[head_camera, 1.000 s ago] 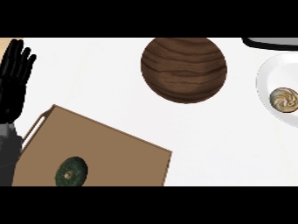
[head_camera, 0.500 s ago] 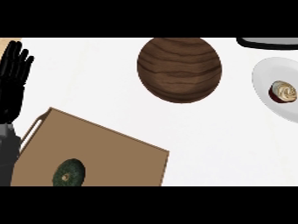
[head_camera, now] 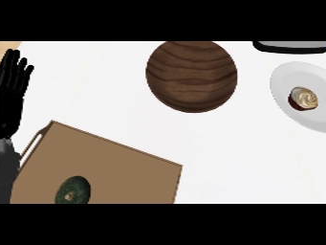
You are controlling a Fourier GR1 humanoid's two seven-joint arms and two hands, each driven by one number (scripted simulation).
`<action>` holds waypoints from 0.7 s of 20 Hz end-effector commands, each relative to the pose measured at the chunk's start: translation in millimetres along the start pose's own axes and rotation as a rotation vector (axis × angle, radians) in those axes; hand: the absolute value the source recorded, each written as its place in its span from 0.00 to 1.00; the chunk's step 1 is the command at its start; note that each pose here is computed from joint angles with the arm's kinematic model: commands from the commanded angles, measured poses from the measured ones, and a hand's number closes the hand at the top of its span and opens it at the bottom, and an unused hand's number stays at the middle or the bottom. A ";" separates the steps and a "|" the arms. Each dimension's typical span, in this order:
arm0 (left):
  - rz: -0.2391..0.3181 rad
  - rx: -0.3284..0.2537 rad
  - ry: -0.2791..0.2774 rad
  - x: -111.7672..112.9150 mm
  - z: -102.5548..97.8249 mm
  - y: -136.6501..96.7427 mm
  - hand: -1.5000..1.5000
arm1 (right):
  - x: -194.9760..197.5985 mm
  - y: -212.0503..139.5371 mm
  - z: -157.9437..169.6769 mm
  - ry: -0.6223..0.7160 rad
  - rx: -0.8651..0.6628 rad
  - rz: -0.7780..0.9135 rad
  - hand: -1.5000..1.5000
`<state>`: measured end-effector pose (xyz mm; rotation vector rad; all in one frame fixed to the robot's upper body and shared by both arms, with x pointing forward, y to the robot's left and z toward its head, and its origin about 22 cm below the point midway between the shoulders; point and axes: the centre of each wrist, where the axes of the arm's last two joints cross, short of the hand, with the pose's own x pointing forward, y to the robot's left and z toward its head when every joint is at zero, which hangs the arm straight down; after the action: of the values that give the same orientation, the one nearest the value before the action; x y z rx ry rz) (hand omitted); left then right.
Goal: Pick the bell pepper from the plate and place it in the bowl
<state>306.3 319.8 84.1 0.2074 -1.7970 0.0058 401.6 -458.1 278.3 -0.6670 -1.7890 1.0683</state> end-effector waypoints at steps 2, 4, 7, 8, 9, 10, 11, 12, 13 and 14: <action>-0.016 0.011 0.012 -0.2 10.3 4.9 0.50 | 29.5 20.0 -46.9 -0.111 0.105 -0.161 1.00; -0.003 0.023 0.019 -10.2 11.9 6.0 0.50 | 51.3 22.1 -70.1 -0.105 0.121 -0.171 1.00; -0.010 -0.004 0.011 6.1 8.8 3.6 0.50 | 66.9 10.9 -79.7 -0.105 0.156 -0.145 1.00; -0.004 0.000 0.007 -1.3 3.5 -11.9 0.50 | 86.6 25.9 -101.1 -0.103 0.181 -0.141 1.00; -0.030 0.006 -0.005 8.4 -3.1 -5.8 0.50 | 103.6 30.4 -115.8 -0.113 0.178 -0.165 1.00; -0.004 0.029 -0.007 -1.5 14.4 -0.2 0.50 | 91.4 36.3 -107.3 -0.118 0.203 -0.148 1.00; -0.004 0.007 0.017 5.3 3.4 3.1 0.50 | 101.7 57.1 -121.8 -0.111 0.222 -0.140 1.00; -0.004 0.030 0.000 4.3 -8.7 -7.4 0.50 | 107.1 59.2 -125.2 -0.119 0.255 -0.124 1.00; -0.009 0.013 0.005 11.5 8.4 -2.3 0.50 | 111.8 88.9 -133.5 -0.125 0.285 -0.124 1.00; -0.008 0.023 -0.005 6.7 6.9 -5.4 0.50 | 129.1 85.5 -144.3 -0.117 0.285 -0.124 1.00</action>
<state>301.7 315.7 87.1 0.2257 -1.7943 0.0146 465.9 -308.4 294.1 -0.3891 -1.7431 1.1932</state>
